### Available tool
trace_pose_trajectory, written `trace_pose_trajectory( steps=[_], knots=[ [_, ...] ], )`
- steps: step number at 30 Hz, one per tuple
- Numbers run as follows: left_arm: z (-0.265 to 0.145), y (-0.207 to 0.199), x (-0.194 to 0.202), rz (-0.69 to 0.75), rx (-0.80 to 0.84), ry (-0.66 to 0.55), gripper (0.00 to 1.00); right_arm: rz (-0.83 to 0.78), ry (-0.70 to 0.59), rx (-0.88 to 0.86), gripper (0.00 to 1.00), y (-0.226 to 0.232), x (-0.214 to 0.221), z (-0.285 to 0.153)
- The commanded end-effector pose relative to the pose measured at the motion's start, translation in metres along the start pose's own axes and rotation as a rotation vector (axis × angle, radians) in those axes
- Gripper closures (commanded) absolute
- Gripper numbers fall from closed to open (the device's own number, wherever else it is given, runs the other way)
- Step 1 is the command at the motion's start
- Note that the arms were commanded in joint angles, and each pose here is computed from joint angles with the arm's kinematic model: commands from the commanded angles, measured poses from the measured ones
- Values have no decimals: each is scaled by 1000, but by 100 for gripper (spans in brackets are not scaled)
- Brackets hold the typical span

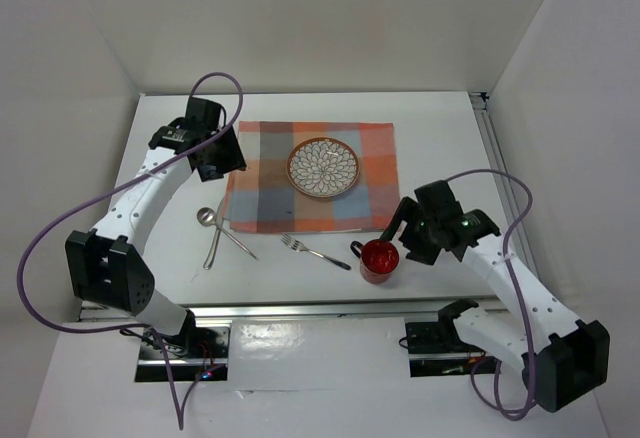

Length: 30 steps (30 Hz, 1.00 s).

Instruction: Set the dinner table for one person

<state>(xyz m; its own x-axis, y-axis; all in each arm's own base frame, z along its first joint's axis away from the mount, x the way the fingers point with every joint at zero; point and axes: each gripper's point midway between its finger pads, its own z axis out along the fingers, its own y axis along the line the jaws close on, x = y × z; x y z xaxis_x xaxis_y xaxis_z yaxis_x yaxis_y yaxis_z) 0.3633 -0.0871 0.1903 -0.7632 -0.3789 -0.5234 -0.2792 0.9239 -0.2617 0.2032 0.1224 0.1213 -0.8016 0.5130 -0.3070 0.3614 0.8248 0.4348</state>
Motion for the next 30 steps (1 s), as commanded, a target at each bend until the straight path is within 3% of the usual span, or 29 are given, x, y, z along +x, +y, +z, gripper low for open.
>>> trace_pose_trajectory(
  steps=[1, 18, 20, 28, 30],
  knots=[
    [-7, -13, -14, -6, 40, -41, 30, 124, 50, 52, 14, -12, 25, -9],
    [-11, -13, -15, -7, 45, -49, 30, 105, 88, 152, 41, -29, 58, 19],
    [-11, -14, -14, -6, 53, -44, 31, 104, 78, 156, 48, -29, 55, 22],
    [-9, -15, -16, 3, 52, -44, 31, 105, 25, 211, 99, -36, 44, 21],
    [-6, -16, -14, 13, 57, -31, 31, 114, 4, 219, 100, -32, 38, 13]
  ],
)
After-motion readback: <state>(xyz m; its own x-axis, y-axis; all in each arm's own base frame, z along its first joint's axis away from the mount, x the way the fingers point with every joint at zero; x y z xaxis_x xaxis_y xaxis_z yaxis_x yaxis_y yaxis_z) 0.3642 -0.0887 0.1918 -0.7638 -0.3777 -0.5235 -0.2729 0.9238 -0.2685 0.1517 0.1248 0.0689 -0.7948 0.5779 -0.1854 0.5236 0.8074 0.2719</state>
